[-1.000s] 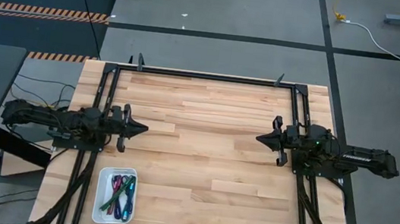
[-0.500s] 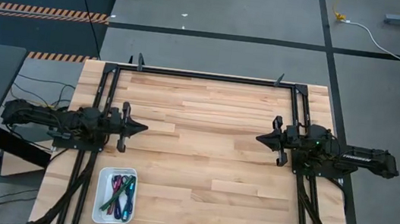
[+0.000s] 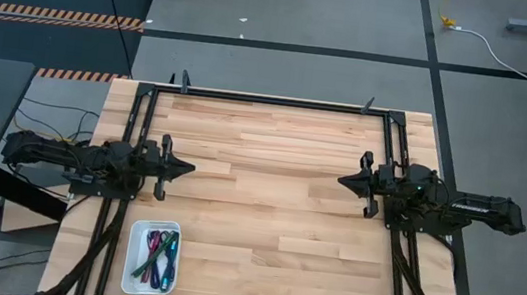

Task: Pick and place USB-C Cables
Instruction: Move the bin to the middle of of table

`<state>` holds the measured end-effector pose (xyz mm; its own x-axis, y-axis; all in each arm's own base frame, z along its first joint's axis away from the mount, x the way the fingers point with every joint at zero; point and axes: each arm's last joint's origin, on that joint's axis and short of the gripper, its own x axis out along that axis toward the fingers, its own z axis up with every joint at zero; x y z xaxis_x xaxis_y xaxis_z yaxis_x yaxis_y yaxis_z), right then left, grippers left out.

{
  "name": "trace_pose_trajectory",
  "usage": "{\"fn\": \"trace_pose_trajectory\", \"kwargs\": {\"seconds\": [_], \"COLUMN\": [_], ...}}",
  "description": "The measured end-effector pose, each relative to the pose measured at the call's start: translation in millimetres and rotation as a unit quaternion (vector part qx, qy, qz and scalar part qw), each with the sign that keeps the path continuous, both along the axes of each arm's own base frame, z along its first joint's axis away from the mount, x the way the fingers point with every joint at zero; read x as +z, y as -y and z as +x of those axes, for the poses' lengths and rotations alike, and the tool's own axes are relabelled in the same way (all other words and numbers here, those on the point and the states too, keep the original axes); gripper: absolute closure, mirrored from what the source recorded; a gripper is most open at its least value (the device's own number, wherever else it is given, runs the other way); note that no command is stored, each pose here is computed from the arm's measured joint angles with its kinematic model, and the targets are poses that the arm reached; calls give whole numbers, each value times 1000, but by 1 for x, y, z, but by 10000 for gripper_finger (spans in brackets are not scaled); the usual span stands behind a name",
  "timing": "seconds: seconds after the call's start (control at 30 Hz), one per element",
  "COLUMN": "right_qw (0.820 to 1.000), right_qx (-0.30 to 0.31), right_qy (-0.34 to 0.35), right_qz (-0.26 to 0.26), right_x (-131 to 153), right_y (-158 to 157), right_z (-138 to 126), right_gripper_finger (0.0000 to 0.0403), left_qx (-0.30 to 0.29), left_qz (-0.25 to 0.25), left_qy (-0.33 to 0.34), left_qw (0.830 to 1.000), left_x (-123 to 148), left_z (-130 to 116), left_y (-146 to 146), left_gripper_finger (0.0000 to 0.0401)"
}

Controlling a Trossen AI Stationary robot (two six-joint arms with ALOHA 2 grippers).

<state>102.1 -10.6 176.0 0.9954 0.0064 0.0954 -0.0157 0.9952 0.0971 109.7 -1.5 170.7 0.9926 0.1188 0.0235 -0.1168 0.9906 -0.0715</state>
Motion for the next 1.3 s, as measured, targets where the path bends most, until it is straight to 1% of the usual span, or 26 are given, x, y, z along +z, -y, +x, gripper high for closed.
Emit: {"fn": "trace_pose_trajectory", "kwargs": {"seconds": [0.23, 0.53, 0.57, 0.67, 0.7, 0.77, 0.83, 0.9, 1.0, 1.07, 1.17, 1.23, 1.3], "right_qw": [1000, 1000, 1000, 998, 997, 995, 994, 994, 995, 996, 998, 999, 999], "right_qx": [0, 1, 2, 7, 8, 9, 16, 19, 13, 14, 24, 31, 38], "right_qy": [0, 3, 9, 22, 38, 76, 85, 79, 40, 30, 21, 13, 7], "right_qz": [8, 13, 19, 61, 68, 72, 74, 79, 86, 78, 57, 37, 15], "right_x": [0, 1, 2, 4, 7, 15, 17, 16, 16, 23, 42, 55, 67], "right_y": [0, 0, 0, 0, 0, 0, -1, -2, -6, -9, -16, -20, -24], "right_z": [0, 0, 0, 0, -1, -2, 0, 4, 13, 21, 36, 47, 57], "right_gripper_finger": [388, 387, 387, 387, 387, 387, 386, 385, 384, 378, 357, 337, 316], "left_qx": [-1, -2, -2, -2, -2, -3, -5, -11, -19, -20, -38, -60, -77], "left_qz": [-37, -41, -41, -51, -57, -65, -65, -51, -31, -27, -29, -28, -36], "left_qy": [4, 18, 17, 19, 23, 45, 71, 81, 92, 94, 61, -2, -85], "left_qw": [999, 999, 999, 999, 998, 997, 995, 995, 995, 995, 997, 998, 993], "left_x": [0, 3, 2, 3, 3, 7, 12, 17, 31, 44, 67, 81, 94], "left_z": [0, 0, 0, 0, 0, 0, -1, -2, -3, -5, -7, -8, -8], "left_y": [0, 0, 0, 0, 0, 0, 0, 0, 2, 2, 4, 8, 12], "left_gripper_finger": [378, 374, 374, 374, 374, 374, 374, 374, 372, 367, 346, 327, 304]}}
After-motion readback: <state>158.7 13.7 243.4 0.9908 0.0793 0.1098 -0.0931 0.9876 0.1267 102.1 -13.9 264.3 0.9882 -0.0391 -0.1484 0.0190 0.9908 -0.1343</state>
